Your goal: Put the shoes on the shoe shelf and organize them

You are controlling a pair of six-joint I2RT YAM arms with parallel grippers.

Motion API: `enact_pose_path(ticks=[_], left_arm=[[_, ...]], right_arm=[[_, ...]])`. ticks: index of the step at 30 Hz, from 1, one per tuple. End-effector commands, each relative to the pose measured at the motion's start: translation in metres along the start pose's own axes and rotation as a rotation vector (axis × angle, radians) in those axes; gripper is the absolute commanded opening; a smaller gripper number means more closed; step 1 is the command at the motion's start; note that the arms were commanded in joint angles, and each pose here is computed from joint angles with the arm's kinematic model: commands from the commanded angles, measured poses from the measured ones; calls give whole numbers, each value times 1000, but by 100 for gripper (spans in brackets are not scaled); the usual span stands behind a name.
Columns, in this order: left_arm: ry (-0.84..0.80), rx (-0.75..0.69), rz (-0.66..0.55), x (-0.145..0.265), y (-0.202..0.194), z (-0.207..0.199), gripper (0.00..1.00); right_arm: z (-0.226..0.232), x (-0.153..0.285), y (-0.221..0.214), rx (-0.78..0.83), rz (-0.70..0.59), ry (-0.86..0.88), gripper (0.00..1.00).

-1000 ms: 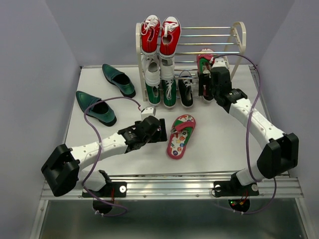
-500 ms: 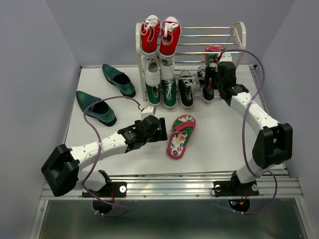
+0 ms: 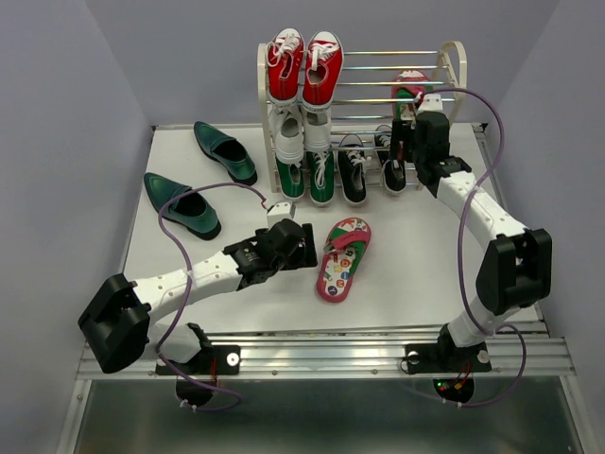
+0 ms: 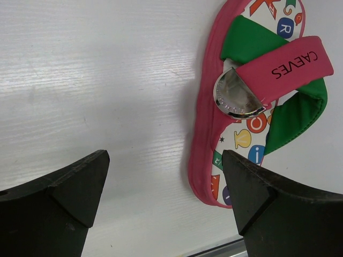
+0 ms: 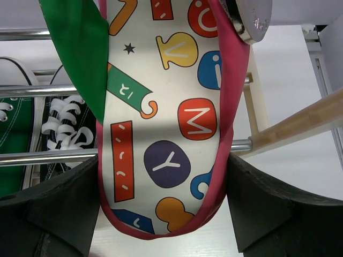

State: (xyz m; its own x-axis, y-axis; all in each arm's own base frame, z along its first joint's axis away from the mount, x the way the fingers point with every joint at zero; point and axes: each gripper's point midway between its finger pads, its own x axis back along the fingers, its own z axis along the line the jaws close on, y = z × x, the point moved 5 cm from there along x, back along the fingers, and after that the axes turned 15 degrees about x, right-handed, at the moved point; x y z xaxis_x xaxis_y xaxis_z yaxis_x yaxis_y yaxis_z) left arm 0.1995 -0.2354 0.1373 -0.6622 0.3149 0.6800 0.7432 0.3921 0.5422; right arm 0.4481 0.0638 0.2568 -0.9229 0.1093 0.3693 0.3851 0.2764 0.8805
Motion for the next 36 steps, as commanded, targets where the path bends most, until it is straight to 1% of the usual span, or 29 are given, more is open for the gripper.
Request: enact_pose_path(ticks=[1,5,7,15,16,18,20,21,23,24,26,28,30,36], left_arm=[[-19,13,-34,4,10,-12,99],[-19,16,-37,6,11,-12,99],[-23,20,-41,8,12,-12,99],[-21,29,-43,12,12,-9,99],[-19,30,-42,12,12,-8,99],[-18,30,-39,12,11,-7,99],[-14,32,-37,12,10,-5,99],[-15,32,-38,13,10,-5,99],[-16,33,-39,13,10,-5,99],[-20,34,-39,14,10,-5,99],[-18,35,-41,14,11,-5,99],[-21,38,-43,15,11,-5,99],[-23,41,-44,15,11,-5,99],[-24,45,-43,17,10,-3,99]], right_arm=[[-23,3,64,-63,-234,-90,17],[-23,-1,63,-63,-228,-97,22],[-21,-3,62,-67,-226,-92,29],[-20,-9,54,-88,-209,-116,31],[-20,-10,52,-93,-208,-118,37],[-20,-10,50,-100,-207,-125,56],[-21,-9,48,-106,-201,-134,62],[-21,-9,47,-108,-199,-134,67],[-22,-6,49,-109,-206,-132,72],[-22,-6,49,-107,-206,-131,78],[-22,-4,51,-107,-212,-130,79],[-24,-3,51,-102,-211,-137,86],[-24,-2,51,-102,-214,-138,100],[-26,2,53,-96,-219,-140,100]])
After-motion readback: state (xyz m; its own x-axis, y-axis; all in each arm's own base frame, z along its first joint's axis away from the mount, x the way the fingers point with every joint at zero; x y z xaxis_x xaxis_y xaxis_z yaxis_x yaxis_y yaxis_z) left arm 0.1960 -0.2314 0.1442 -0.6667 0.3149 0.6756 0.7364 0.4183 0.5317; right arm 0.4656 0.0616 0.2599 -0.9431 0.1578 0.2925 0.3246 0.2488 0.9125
